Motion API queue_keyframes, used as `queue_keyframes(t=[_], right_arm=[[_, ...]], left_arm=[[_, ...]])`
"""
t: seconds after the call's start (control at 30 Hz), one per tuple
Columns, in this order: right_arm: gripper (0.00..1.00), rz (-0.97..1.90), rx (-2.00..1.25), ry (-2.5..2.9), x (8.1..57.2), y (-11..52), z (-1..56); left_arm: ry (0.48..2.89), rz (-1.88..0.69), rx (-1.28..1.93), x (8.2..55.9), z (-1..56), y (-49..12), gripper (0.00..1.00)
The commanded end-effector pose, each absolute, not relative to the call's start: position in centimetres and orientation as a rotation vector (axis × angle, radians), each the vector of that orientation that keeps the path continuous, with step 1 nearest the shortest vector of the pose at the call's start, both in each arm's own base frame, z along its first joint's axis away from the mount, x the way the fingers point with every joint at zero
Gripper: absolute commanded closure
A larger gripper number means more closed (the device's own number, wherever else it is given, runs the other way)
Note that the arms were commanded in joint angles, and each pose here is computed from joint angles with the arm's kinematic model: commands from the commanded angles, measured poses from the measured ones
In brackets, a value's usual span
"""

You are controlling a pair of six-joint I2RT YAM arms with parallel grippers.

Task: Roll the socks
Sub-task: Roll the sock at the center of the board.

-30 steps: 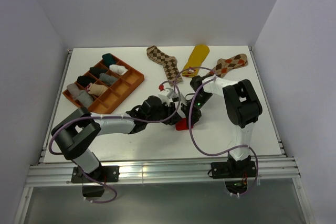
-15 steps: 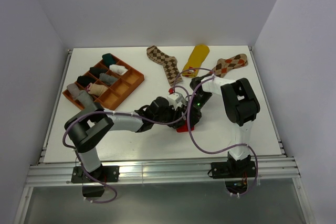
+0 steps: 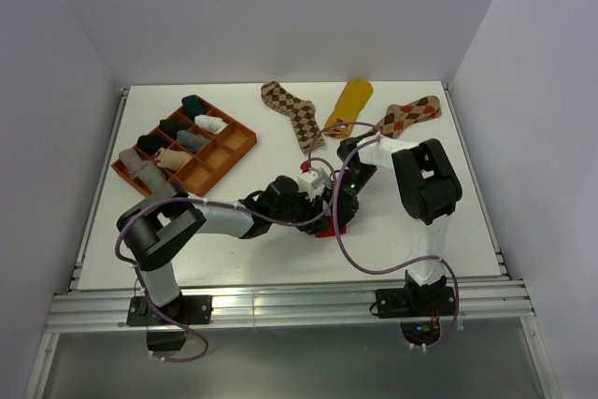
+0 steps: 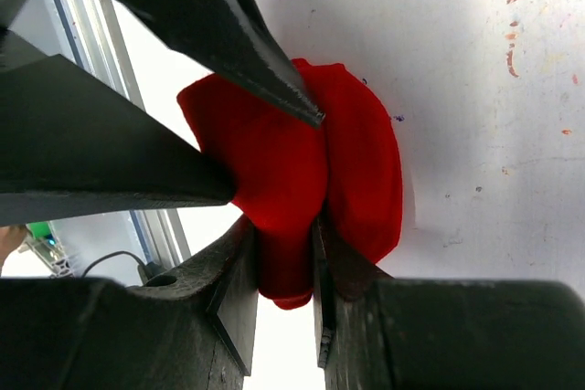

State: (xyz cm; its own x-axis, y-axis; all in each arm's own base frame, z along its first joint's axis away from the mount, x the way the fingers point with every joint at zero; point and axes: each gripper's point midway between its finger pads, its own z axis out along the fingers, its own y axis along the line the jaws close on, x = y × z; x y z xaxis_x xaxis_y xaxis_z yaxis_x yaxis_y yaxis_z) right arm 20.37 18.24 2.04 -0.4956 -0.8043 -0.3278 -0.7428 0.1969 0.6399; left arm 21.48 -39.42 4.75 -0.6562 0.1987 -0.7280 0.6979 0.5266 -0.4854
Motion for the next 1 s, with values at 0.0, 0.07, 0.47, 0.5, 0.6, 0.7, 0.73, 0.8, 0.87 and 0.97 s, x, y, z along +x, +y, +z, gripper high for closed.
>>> queue_keyframes(t=[0.0, 0.07, 0.47, 0.5, 0.6, 0.7, 0.73, 0.8, 0.87, 0.97], right_arm=[[0.82, -1.053, 1.591, -2.397, 21.6, 17.2, 0.3], [0.82, -1.045, 1.592, -2.407, 21.7, 17.1, 0.2], [0.52, -0.911, 1.714, -2.654, 23.8, 16.9, 1.7], [0.51, -0.900, 1.744, -2.679, 24.3, 17.0, 1.9], [0.44, -0.883, 1.803, -2.750, 24.5, 17.0, 3.3], [0.40, -0.856, 1.838, -2.806, 24.4, 16.7, 4.2], [0.39, -0.837, 1.850, -2.817, 24.4, 16.5, 4.1], [0.35, -0.822, 1.870, -2.873, 24.8, 16.3, 5.0], [0.30, -0.811, 1.853, -2.910, 24.8, 15.7, 5.1], [0.27, -0.817, 1.833, -2.983, 25.3, 14.7, 6.0]], left_arm=[[2.183, -1.108, 0.792, 19.9, 3.6, -39.6, 0.52], [2.212, -1.091, 0.789, 20.0, 2.7, -39.6, 0.55], [2.473, -0.967, 0.814, 19.0, -3.5, -38.2, 1.00], [2.494, -0.951, 0.818, 18.9, -4.0, -38.0, 1.00], [2.536, -0.938, 0.840, 18.5, -4.9, -37.7, 1.00], [2.546, -0.933, 0.855, 18.3, -5.1, -37.6, 1.00], [2.553, -0.928, 0.858, 18.2, -5.2, -37.5, 1.00], [2.572, -0.920, 0.860, 18.1, -5.6, -37.3, 1.00], [2.583, -0.922, 0.864, 18.0, -5.8, -37.3, 1.00], [2.599, -0.921, 0.862, 17.9, -6.1, -37.1, 1.00]])
